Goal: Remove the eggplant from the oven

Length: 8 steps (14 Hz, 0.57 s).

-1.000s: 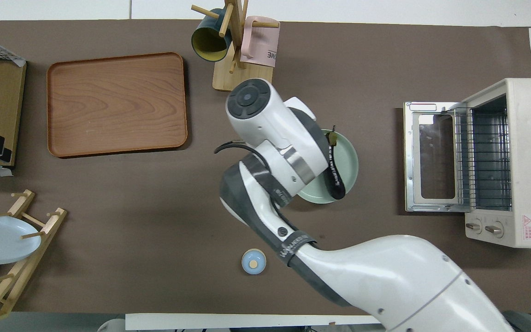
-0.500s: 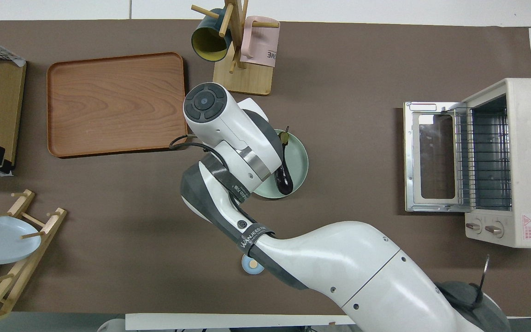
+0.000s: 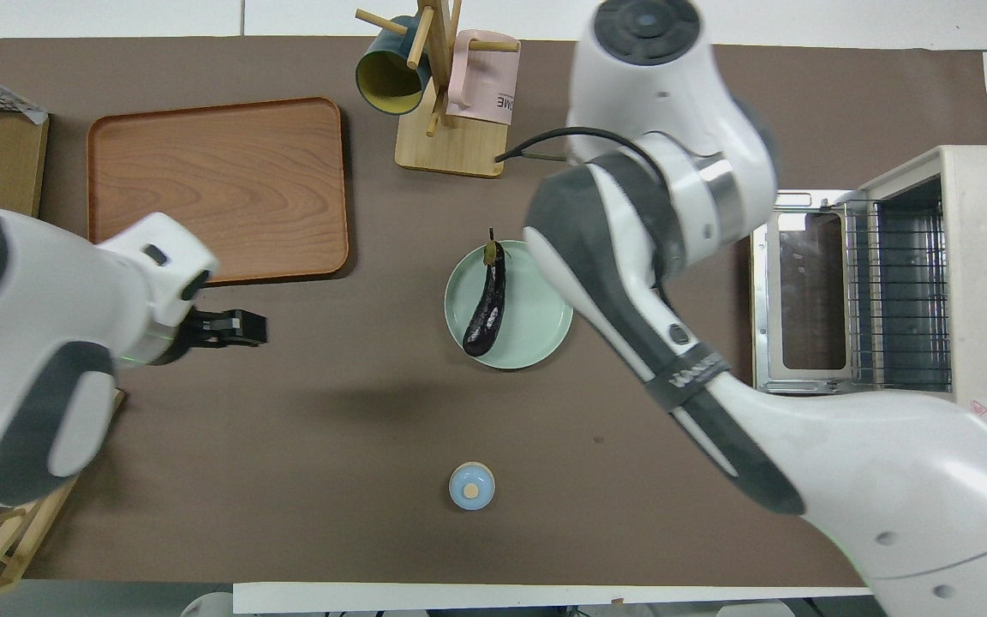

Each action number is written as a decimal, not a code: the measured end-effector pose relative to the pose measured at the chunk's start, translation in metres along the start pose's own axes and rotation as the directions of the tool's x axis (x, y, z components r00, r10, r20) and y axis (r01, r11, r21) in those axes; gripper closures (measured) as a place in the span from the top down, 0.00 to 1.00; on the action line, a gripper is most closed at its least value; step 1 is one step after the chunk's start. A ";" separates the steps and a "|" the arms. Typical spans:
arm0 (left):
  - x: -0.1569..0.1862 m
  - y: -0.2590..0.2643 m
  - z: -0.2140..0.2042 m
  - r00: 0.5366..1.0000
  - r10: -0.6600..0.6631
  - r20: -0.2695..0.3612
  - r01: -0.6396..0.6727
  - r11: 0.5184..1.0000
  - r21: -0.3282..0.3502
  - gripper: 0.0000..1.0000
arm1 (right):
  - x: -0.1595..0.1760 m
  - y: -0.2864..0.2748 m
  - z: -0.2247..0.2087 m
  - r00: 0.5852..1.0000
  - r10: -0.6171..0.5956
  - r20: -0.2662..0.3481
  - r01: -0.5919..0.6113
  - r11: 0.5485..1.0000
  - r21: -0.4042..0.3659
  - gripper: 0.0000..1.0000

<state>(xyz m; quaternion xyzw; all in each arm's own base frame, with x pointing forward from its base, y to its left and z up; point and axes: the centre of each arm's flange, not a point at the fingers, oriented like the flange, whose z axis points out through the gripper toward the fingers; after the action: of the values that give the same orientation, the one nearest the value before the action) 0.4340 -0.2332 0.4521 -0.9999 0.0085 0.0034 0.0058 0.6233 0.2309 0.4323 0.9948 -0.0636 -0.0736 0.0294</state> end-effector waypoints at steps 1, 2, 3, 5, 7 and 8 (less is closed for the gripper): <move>-0.009 0.047 0.017 0.998 -0.044 -0.046 0.042 0.998 -0.036 1.00 | 0.001 0.030 0.024 1.000 -0.021 0.004 0.021 1.000 0.002 0.13; -0.014 0.088 0.032 0.993 -0.090 -0.077 0.084 0.994 -0.077 1.00 | 0.000 0.051 0.051 0.999 -0.045 0.007 0.045 0.999 0.002 0.07; -0.016 0.124 0.048 0.986 -0.138 -0.098 0.125 0.984 -0.124 1.00 | -0.003 0.073 0.081 0.997 -0.081 0.008 0.081 0.997 -0.008 0.06; -0.004 0.170 0.080 0.971 -0.211 -0.116 0.184 0.961 -0.208 1.00 | -0.012 0.115 0.124 0.988 -0.150 0.022 0.151 0.986 -0.072 0.05; 0.006 0.191 0.108 0.969 -0.223 -0.109 0.194 0.954 -0.228 1.00 | -0.018 0.146 0.150 0.984 -0.173 0.027 0.175 0.978 -0.114 0.06; 0.010 0.197 0.116 0.969 -0.223 -0.108 0.194 0.953 -0.232 1.00 | -0.021 0.152 0.158 0.984 -0.179 0.020 0.180 0.977 -0.115 0.06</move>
<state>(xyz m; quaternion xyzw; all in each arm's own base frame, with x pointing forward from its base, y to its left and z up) 0.4398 -0.4289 0.3339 -0.9877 -0.0974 -0.0629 -0.1049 0.5602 0.0751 0.2897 0.9927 0.0308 -0.0842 0.0802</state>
